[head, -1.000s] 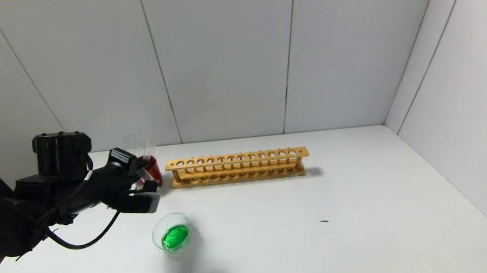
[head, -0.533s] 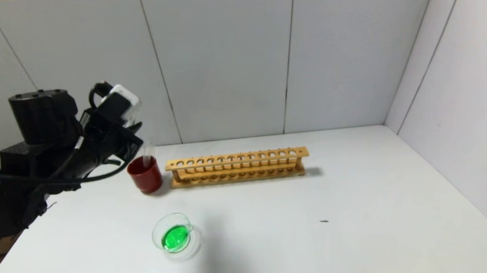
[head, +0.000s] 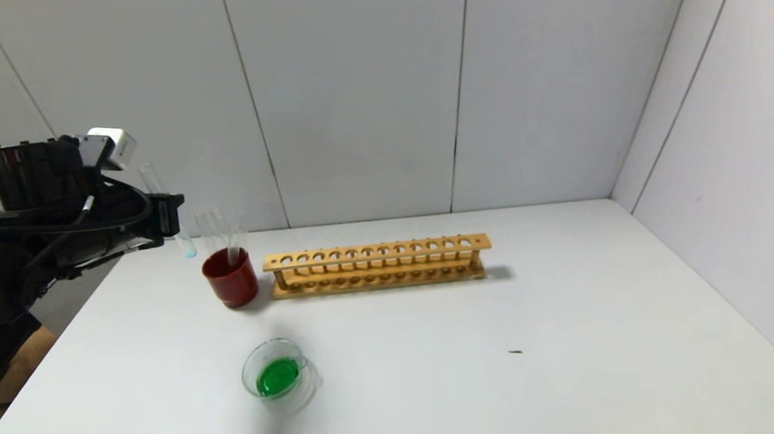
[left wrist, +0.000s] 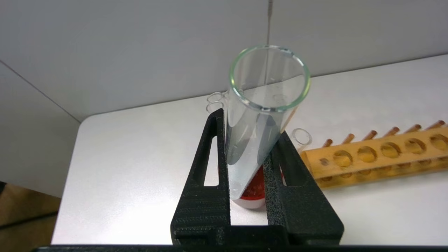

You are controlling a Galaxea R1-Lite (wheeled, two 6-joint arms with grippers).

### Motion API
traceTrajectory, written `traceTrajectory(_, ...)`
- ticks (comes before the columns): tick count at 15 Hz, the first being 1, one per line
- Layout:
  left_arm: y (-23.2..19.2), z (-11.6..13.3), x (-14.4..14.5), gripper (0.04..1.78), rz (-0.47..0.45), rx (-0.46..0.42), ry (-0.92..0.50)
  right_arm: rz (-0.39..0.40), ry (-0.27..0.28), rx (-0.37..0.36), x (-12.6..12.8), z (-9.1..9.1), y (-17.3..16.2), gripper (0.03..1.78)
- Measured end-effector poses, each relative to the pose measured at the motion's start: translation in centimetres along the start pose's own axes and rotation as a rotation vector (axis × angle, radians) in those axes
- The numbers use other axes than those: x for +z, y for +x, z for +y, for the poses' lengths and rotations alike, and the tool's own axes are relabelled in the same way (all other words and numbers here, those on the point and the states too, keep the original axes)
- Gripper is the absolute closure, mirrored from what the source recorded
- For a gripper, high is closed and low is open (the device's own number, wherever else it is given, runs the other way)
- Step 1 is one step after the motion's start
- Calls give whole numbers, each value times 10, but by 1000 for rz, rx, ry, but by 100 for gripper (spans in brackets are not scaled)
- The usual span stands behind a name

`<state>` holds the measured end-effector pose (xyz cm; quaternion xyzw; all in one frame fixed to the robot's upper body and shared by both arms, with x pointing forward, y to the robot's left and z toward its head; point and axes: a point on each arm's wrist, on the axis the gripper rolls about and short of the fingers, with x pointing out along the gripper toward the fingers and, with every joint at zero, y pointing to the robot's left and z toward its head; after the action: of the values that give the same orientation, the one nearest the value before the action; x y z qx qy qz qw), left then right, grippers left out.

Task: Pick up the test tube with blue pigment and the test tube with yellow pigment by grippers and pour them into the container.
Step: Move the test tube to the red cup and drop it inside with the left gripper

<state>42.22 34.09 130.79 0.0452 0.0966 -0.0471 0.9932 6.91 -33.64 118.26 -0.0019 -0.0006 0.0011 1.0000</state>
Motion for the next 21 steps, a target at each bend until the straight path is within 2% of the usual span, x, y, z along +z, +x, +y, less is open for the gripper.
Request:
traceTrajectory(7,39,-4,-20,150,49,-34,-35,0,0,0,0,0,0,6)
traceTrajectory(11,56,-3,-33,150,9,-28,-26,0,0,0,0,0,0,6)
traceTrajectory(21,68,-10,-61,150,79,-51,-32,0,0,1,0,0,0,6)
